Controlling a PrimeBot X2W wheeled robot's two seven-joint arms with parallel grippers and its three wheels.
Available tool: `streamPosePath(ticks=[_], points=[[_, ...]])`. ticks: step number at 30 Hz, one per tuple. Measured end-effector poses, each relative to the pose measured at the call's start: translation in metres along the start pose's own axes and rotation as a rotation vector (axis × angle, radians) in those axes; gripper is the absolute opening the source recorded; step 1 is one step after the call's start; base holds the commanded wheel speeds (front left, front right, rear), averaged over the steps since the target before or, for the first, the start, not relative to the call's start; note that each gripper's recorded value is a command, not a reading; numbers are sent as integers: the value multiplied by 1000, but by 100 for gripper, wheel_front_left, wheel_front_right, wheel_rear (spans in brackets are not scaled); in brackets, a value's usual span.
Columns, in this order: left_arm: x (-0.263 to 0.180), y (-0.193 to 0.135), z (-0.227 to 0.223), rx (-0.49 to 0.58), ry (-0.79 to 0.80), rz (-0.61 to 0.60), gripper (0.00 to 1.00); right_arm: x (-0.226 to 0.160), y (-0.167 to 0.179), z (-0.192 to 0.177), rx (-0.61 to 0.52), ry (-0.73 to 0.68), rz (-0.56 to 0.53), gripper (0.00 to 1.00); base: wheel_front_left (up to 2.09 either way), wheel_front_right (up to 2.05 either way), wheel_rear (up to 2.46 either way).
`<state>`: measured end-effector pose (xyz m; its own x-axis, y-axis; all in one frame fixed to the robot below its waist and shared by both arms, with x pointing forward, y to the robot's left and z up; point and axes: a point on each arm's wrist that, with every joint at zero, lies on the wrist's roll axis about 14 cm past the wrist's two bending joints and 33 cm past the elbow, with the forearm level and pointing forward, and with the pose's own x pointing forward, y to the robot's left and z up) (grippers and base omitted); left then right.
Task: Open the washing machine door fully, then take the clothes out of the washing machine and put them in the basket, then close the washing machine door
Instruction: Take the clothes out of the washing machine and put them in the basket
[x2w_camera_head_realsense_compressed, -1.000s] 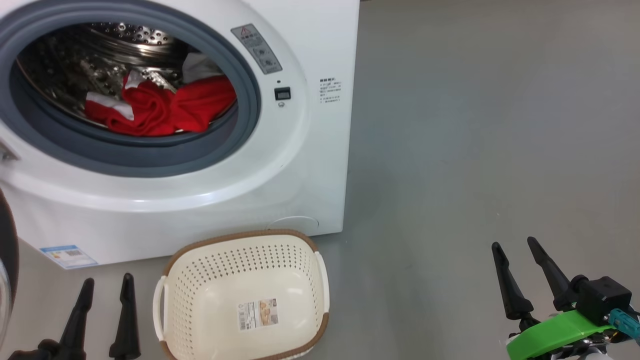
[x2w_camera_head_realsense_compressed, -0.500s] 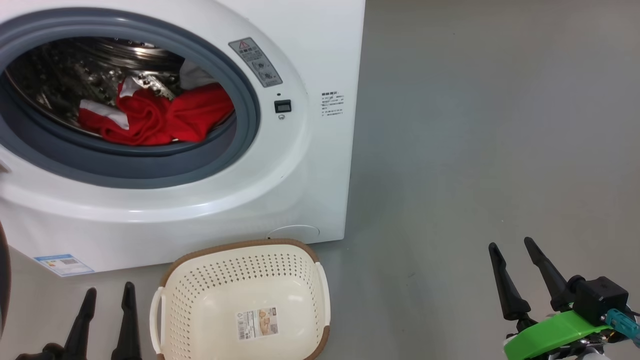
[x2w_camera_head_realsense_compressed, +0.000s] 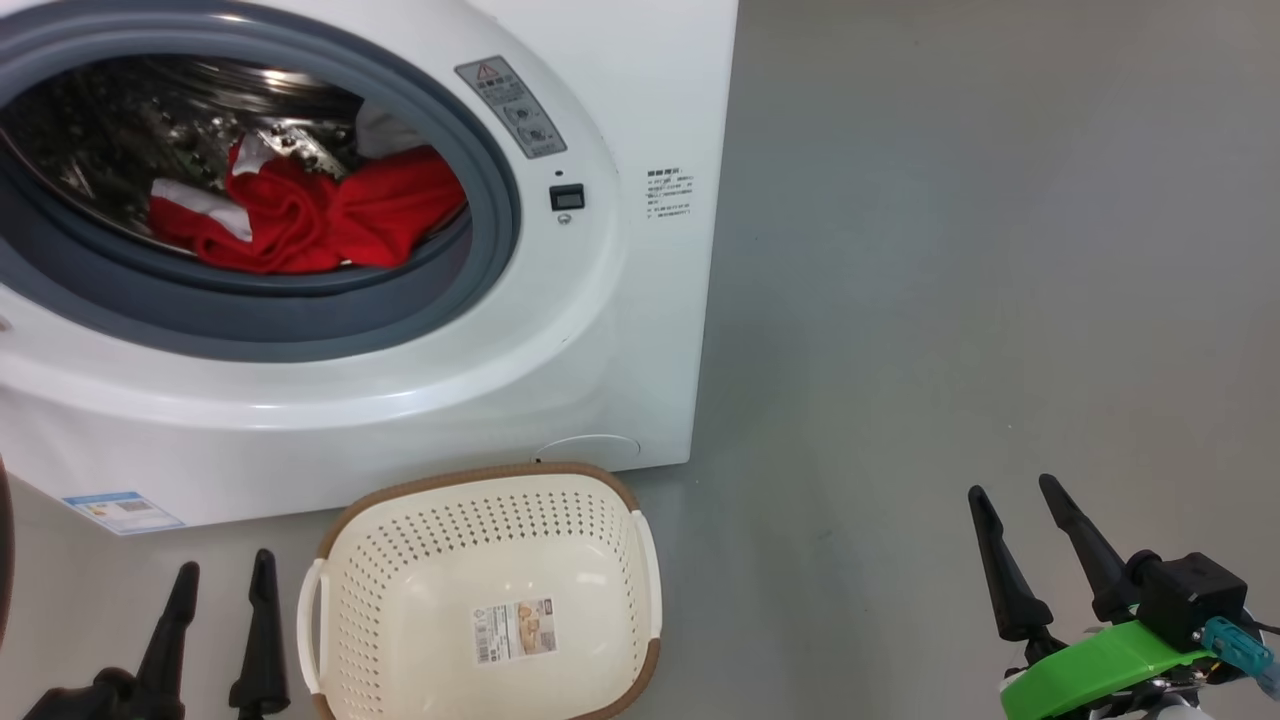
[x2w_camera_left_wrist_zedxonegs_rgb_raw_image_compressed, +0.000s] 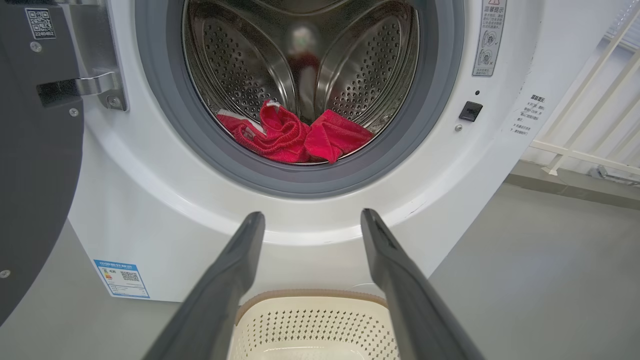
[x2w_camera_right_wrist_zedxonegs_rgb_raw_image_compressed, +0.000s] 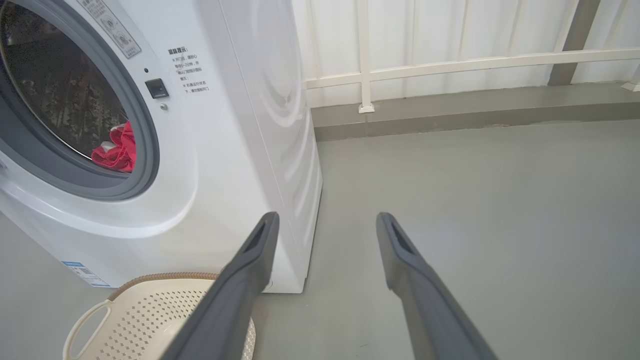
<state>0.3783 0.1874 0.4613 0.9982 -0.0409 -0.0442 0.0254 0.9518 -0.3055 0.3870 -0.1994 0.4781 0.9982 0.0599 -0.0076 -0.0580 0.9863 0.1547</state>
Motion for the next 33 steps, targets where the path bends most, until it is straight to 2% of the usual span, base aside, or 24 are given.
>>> streamPosePath(ticks=[7, 20, 33], points=[[17, -9, -5, -3, 12, -29, 100, 5, 2, -9, 5, 23, 3, 100, 0, 0, 0], [137, -39, 12, 104, 12, -174, 100, 39, 19, -23, 24, 41, 47, 100, 0, 0, 0], [218, -45, -20, 111, 179, -176, 100, 42, 6, -44, 35, 92, -7, 100, 0, 0, 0]])
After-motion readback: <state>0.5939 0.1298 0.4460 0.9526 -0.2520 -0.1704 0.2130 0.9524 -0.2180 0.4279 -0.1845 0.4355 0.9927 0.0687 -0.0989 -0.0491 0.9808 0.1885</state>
